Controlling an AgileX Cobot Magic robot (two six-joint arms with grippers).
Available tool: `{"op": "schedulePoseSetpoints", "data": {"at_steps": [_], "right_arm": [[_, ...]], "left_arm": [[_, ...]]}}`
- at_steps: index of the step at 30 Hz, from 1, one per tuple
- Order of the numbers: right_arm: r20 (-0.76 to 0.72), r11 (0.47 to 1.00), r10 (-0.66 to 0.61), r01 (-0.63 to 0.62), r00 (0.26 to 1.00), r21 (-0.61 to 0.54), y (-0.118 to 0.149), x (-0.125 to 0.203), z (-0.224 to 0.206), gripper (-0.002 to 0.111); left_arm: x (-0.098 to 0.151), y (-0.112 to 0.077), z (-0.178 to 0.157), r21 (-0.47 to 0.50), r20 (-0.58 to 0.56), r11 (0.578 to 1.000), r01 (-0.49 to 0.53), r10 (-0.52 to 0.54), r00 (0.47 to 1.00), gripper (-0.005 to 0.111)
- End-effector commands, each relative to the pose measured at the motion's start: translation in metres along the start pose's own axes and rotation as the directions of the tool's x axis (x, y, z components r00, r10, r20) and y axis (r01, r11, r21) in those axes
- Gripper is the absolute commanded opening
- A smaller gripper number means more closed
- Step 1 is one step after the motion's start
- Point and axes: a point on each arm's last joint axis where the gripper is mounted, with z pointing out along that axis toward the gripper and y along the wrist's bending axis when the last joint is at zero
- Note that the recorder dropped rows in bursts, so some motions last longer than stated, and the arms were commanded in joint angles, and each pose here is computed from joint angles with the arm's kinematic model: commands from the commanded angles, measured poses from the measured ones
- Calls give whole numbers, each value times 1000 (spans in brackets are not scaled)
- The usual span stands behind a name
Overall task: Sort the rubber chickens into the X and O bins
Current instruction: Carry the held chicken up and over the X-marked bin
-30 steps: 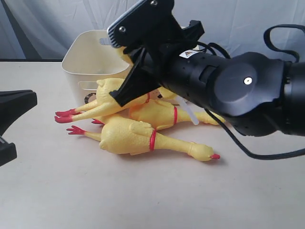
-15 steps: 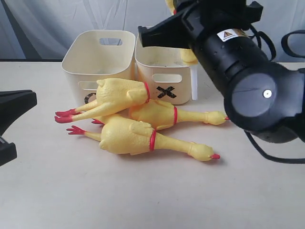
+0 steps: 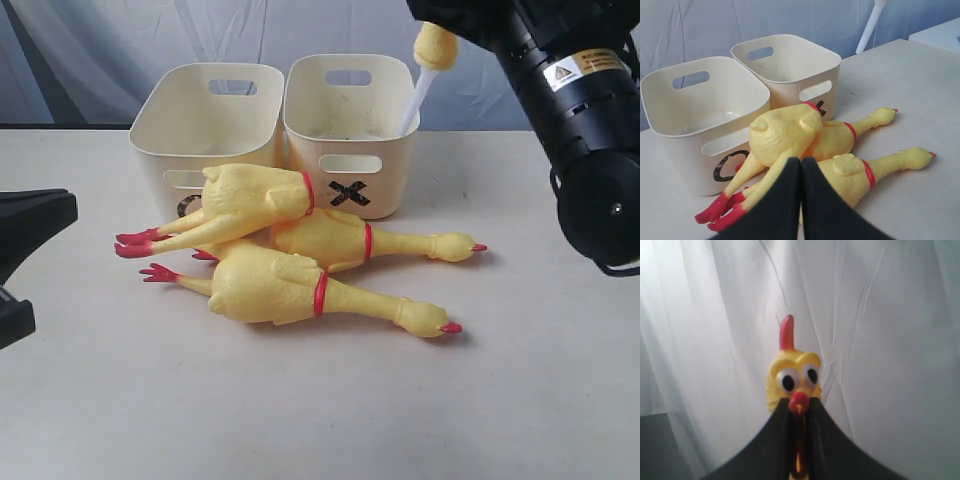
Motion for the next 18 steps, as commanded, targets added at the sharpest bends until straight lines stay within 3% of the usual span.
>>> {"op": "schedulePoseSetpoints", "data": {"at_steps": [1, 18], "right_arm": [[16, 1000, 17, -17, 1000, 5, -8, 12, 3, -1], [50, 999, 46, -45, 998, -28, 0, 42, 40, -1]], "left_arm": [[-2, 1, 0, -4, 2, 1000, 3, -2, 1000, 0], [-1, 0, 0, 6, 1, 1000, -1, 1, 1000, 0]]}}
